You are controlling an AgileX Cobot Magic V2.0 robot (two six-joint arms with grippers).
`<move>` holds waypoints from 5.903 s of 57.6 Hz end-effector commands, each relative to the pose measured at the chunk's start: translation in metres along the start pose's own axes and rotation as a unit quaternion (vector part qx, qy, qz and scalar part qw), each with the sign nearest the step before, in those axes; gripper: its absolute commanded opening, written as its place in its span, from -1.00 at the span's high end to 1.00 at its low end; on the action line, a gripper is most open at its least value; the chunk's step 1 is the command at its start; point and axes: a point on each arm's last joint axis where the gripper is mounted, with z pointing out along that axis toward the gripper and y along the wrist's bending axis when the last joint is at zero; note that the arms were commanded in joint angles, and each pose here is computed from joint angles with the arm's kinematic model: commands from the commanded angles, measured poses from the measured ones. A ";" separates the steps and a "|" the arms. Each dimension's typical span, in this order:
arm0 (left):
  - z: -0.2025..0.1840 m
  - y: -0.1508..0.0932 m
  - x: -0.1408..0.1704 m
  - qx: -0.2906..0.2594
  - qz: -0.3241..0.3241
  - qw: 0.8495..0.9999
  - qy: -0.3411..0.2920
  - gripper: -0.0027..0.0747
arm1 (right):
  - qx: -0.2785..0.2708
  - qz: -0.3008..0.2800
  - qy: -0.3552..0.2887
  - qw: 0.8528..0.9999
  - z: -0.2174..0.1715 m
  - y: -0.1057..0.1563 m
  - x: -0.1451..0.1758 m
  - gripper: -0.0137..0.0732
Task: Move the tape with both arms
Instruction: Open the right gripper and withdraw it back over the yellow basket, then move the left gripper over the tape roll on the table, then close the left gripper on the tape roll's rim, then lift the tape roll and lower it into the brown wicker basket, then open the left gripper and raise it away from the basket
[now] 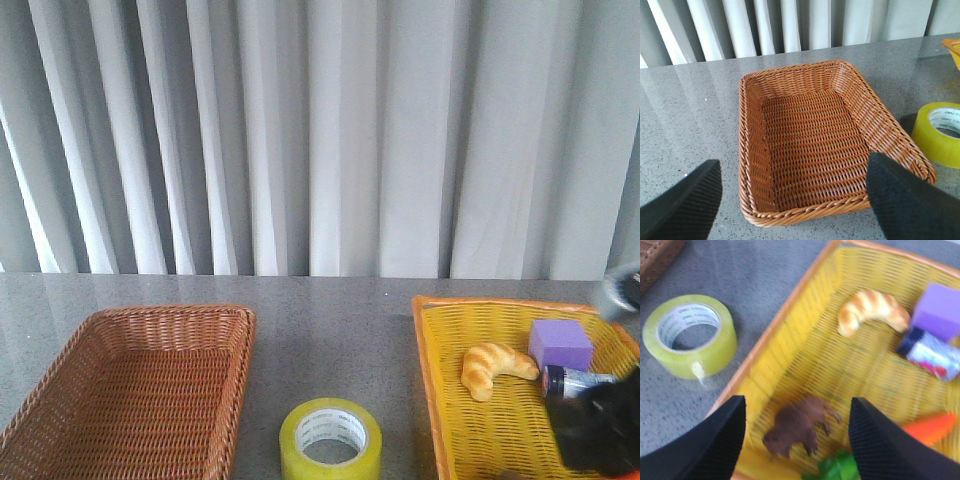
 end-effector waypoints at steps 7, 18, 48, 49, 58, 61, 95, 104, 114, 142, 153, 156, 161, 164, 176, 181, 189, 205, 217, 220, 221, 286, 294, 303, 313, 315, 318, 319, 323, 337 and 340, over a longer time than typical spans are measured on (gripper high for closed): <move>-0.003 0.000 -0.017 0.001 -0.001 0.999 -0.051 -0.56 | 0.018 0.025 -0.071 0.997 -0.036 -0.005 0.041 -0.37; -0.003 0.000 -0.017 0.001 -0.001 0.999 -0.051 -0.56 | 0.009 0.030 -0.083 0.996 -0.053 0.000 0.081 -0.37; 0.001 -0.007 -0.038 0.030 0.026 0.998 -0.058 -0.56 | 0.010 0.027 -0.077 0.997 -0.061 0.001 0.097 -0.37; 0.003 -0.009 -0.041 0.038 0.030 0.997 -0.054 -0.56 | 0.010 0.027 -0.077 0.997 -0.061 0.001 0.097 -0.37; 0.025 -0.027 -0.066 0.100 0.075 0.992 -0.012 -0.56 | 0.010 0.027 -0.077 0.997 -0.061 0.001 0.097 -0.37; 0.037 -0.035 -0.073 0.121 0.085 0.989 0.012 -0.56 | 0.010 0.027 -0.077 0.997 -0.061 0.001 0.097 -0.37; 0.179 -0.144 -0.098 0.255 0.204 0.930 0.171 -0.56 | 0.010 0.027 -0.077 0.997 -0.061 0.001 0.097 -0.37; 0.215 -0.169 -0.091 0.270 0.228 0.914 0.200 -0.56 | 0.010 0.027 -0.077 0.997 -0.061 0.001 0.097 -0.37; 0.254 -0.183 -0.086 0.270 0.233 0.909 0.217 -0.49 | 0.010 0.027 -0.077 0.997 -0.061 0.001 0.097 -0.37; 0.327 -0.204 -0.048 0.262 0.261 0.883 0.287 -0.27 | 0.010 0.027 -0.077 0.997 -0.061 0.001 0.097 -0.37; 0.337 -0.205 -0.035 0.258 0.253 0.881 0.304 -0.22 | 0.010 0.027 -0.077 0.997 -0.061 0.001 0.097 -0.37; 0.337 -0.204 -0.034 0.255 0.251 0.883 0.305 -0.17 | 0.010 0.027 -0.077 0.997 -0.061 0.001 0.097 -0.37; 0.337 -0.204 -0.034 0.254 0.253 0.882 0.306 -0.06 | 0.010 0.027 -0.077 0.997 -0.061 0.001 0.097 -0.37; 0.337 -0.204 -0.034 0.255 0.253 0.881 0.309 0.04 | 0.010 0.027 -0.077 0.997 -0.061 0.001 0.097 -0.37; 0.335 -0.203 -0.034 0.255 0.254 0.878 0.314 0.44 | 0.010 0.027 -0.077 0.997 -0.061 0.001 0.097 -0.37; 0.334 -0.203 -0.036 0.256 0.254 0.879 0.313 0.51 | 0.010 0.027 -0.077 0.997 -0.061 0.001 0.097 -0.37; 0.328 -0.202 -0.044 0.256 0.254 0.882 0.304 0.52 | 0.010 0.027 -0.077 0.997 -0.061 0.001 0.097 -0.37; 0.294 -0.192 -0.087 0.249 0.256 0.899 0.254 0.52 | 0.010 0.027 -0.077 0.997 -0.061 0.001 0.097 -0.37; 0.256 -0.153 -0.136 0.201 0.230 0.929 0.207 0.52 | 0.010 0.027 -0.077 0.997 -0.061 0.001 0.097 -0.37; 0.246 -0.138 -0.148 0.187 0.219 0.937 0.198 0.52 | 0.010 0.027 -0.077 0.997 -0.061 0.001 0.097 -0.37; 0.244 -0.133 -0.150 0.183 0.215 0.939 0.197 0.52 | 0.010 0.027 -0.077 0.997 -0.061 0.001 0.097 -0.37; 0.345 -0.009 -0.061 0.069 0.111 0.899 0.419 0.34 | 0.010 0.027 -0.077 0.997 -0.061 0.001 0.097 -0.37; 0.340 -0.009 -0.065 0.070 0.111 0.897 0.422 -0.06 | 0.010 0.027 -0.077 0.997 -0.061 0.001 0.097 -0.37; 0.318 -0.011 -0.088 0.071 0.108 0.909 0.397 -0.39 | 0.010 0.027 -0.077 0.997 -0.061 0.001 0.097 -0.37; 0.270 -0.015 -0.131 0.077 0.101 0.934 0.333 -0.42 | 0.010 0.027 -0.077 0.997 -0.061 0.001 0.097 -0.37; 0.257 -0.015 -0.141 0.079 0.100 0.940 0.316 -0.42 | 0.010 0.027 -0.077 0.997 -0.061 0.001 0.097 -0.37; 0.238 -0.017 -0.155 0.083 0.097 0.948 0.293 -0.42 | 0.010 0.027 -0.077 0.997 -0.061 0.001 0.097 -0.37; 0.229 -0.017 -0.161 0.084 0.097 0.951 0.282 -0.42 | 0.010 0.027 -0.077 0.997 -0.061 0.001 0.097 -0.37; 0.203 -0.019 -0.176 0.087 0.093 0.959 0.253 -0.42 | 0.010 0.027 -0.077 0.997 -0.061 0.001 0.097 -0.37; 0.117 -0.018 -0.182 0.083 0.089 0.970 0.209 -0.42 | 0.010 0.027 -0.077 0.997 -0.061 0.001 0.097 -0.37; 0.104 -0.018 -0.173 0.081 0.089 0.971 0.207 -0.42 | 0.010 0.027 -0.077 0.997 -0.061 0.001 0.097 -0.37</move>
